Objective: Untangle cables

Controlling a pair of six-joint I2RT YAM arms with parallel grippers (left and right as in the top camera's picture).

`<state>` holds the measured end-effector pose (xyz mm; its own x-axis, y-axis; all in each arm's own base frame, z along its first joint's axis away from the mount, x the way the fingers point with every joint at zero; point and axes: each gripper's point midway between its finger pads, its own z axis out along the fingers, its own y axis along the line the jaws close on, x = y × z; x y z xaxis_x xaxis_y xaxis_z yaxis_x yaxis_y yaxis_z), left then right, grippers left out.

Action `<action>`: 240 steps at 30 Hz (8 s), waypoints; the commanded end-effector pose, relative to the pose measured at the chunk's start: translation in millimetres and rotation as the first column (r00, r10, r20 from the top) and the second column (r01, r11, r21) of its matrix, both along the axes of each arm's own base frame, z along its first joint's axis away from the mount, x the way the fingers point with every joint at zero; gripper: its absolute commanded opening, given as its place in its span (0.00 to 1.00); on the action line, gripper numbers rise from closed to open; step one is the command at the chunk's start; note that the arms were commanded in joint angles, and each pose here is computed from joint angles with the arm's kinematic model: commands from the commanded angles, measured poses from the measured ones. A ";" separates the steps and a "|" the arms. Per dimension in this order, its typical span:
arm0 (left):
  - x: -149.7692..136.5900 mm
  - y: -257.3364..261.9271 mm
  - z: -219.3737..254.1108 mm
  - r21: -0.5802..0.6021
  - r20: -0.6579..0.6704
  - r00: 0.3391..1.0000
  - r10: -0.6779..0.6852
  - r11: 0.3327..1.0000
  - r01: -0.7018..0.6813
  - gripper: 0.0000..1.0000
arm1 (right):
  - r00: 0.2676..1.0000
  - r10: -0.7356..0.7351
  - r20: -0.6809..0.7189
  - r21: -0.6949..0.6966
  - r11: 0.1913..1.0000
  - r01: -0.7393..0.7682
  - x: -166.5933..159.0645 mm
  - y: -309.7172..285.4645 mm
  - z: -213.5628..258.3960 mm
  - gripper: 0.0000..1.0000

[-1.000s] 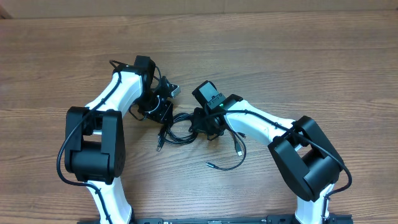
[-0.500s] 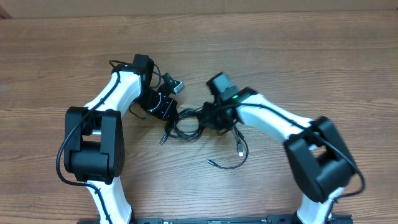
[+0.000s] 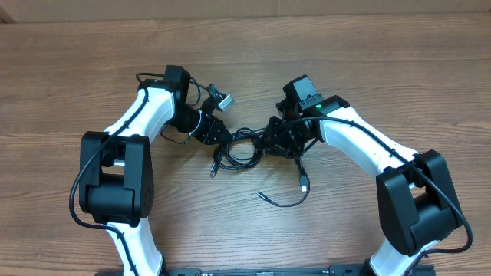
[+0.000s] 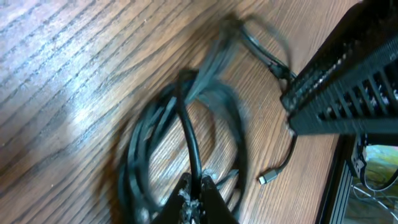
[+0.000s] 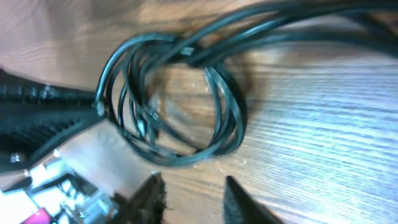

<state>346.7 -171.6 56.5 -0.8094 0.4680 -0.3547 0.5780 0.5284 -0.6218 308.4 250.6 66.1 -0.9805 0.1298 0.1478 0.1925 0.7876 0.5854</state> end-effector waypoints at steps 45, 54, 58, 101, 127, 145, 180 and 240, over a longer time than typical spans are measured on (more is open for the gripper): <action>17.8 25.4 -30.7 0.311 0.023 0.994 0.108 0.944 -0.110 0.04 | 0.923 -0.349 0.159 -0.188 0.908 0.376 46.1 -35.0 -41.8 0.49; 18.1 33.9 -34.8 0.365 0.016 0.989 0.144 0.920 -0.140 0.27 | 0.930 -0.331 0.160 -0.188 0.915 0.358 42.1 -28.6 -41.8 0.49; 17.3 42.3 -38.3 0.416 0.008 0.983 0.184 0.893 -0.171 0.27 | 0.931 -0.329 0.160 -0.189 0.915 0.356 41.9 -28.7 -41.9 0.49; -1.5 44.9 -44.0 0.703 0.047 0.871 0.489 0.604 -0.377 0.35 | 0.966 -0.221 0.131 -0.234 0.940 0.247 23.6 -32.4 -47.7 0.31; -1.5 25.8 -44.6 0.643 0.038 0.963 0.268 0.731 -0.229 0.04 | 0.980 0.077 0.182 0.095 0.991 -0.095 9.5 23.0 -12.4 0.31; 3.8 -52.1 -6.6 0.228 -0.011 0.998 0.061 0.972 -0.057 0.04 | 0.965 -0.250 0.074 -0.013 0.968 0.251 22.9 25.2 -24.7 0.31; 0.8 7.8 -21.7 0.428 -0.121 0.945 0.303 0.875 -0.226 0.28 | 0.960 -0.184 0.210 -0.135 0.967 0.215 20.5 7.4 -50.1 0.26; -50.8 -61.2 -16.6 -0.101 0.012 0.980 -0.200 0.974 0.200 0.04 | 0.996 -0.080 0.049 0.140 0.988 0.072 5.8 -3.1 -19.8 0.36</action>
